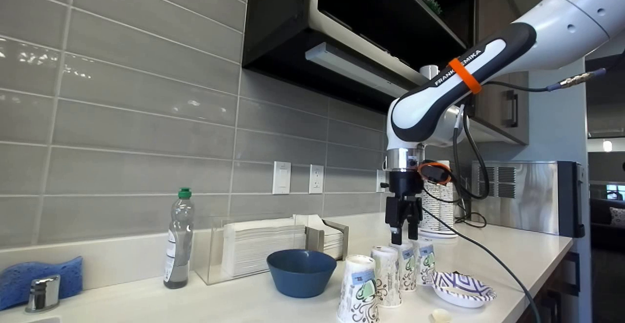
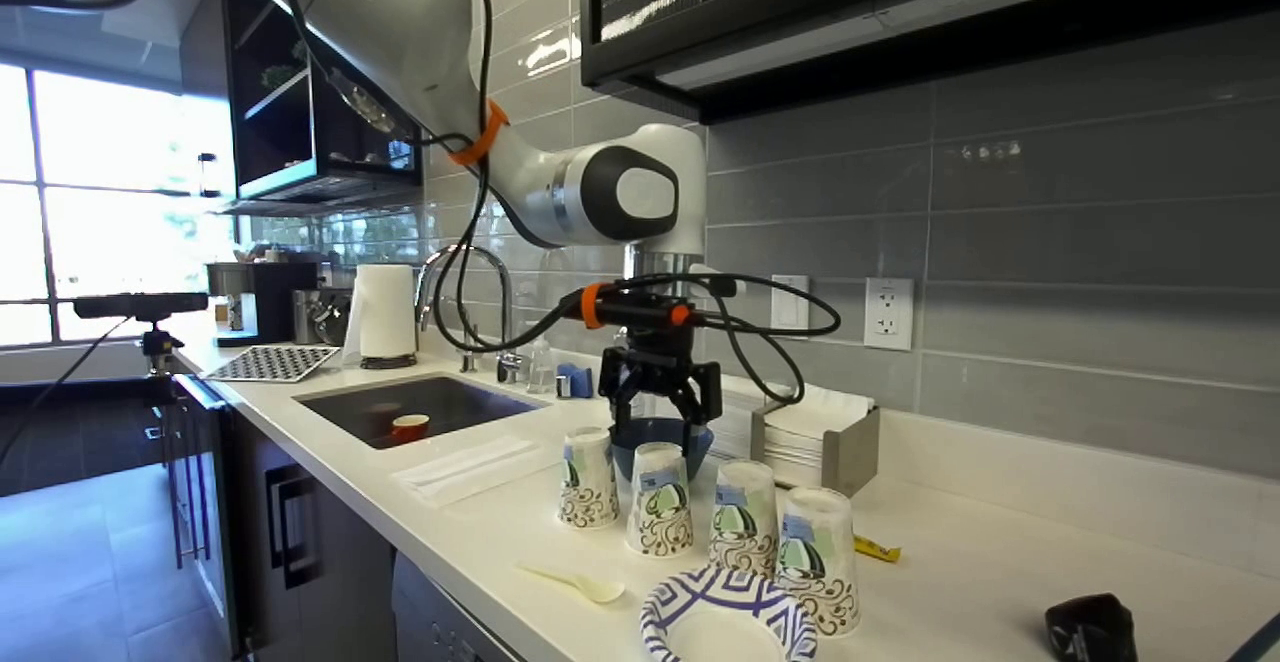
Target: Stack three coffee cups into a pyramid then put the fourth coffee cup on top of the coffee cup at the top.
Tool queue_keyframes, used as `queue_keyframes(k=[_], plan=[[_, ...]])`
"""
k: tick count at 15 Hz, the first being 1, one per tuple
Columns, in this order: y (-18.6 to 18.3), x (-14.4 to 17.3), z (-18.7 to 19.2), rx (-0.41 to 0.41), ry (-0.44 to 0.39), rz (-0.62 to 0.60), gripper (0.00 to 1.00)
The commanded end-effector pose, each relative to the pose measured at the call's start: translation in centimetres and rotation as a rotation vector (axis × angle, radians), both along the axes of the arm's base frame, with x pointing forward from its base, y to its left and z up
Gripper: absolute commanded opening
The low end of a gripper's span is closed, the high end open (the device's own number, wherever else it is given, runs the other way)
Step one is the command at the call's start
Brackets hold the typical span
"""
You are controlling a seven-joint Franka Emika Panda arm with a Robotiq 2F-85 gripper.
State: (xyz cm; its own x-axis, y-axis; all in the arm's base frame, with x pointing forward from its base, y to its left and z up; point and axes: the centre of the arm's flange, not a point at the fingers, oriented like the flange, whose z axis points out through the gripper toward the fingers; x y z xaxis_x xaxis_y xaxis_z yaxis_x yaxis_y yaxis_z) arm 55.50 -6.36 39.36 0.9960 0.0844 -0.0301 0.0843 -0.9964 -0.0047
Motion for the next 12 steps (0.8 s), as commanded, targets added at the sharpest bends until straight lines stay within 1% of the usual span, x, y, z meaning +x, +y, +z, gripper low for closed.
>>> queue_keyframes(k=[1,3,9,12], plan=[[0.0,-0.1,0.5,-0.034,-0.027,0.003,1.0],[0.0,0.2,0.4,-0.022,-0.043,0.005,1.0],[-0.1,1.3,-0.2,-0.04,-0.119,0.024,1.0],[-0.2,1.7,-0.9,-0.055,-0.138,0.032,1.0]])
